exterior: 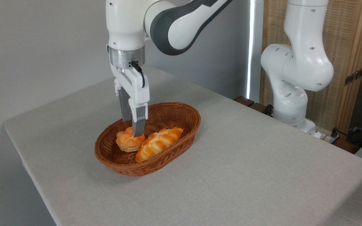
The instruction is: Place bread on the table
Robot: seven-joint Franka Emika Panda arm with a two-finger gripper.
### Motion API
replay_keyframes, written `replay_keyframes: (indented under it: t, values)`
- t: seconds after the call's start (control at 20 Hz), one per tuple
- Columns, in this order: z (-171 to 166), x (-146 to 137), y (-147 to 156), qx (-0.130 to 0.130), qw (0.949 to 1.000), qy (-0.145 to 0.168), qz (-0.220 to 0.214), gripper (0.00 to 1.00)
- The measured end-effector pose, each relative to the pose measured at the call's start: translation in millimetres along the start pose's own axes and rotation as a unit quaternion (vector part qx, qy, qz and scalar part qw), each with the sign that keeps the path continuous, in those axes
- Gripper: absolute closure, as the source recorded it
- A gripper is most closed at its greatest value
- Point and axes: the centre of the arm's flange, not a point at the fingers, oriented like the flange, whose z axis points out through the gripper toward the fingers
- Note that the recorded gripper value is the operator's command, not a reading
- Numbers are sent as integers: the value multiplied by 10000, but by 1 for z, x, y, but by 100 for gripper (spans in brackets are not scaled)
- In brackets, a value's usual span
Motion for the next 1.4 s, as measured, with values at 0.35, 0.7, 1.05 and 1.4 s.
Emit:
replay_keyframes:
  t: [0.35,0.7,1.05,1.4]
  values:
    - [22,0,-1,68,9994,73,341,0]
    - [37,3,7,-5,9991,10,434,0]
    - [43,2,8,18,9989,29,457,28]
    - [44,1,8,32,9989,42,457,47]
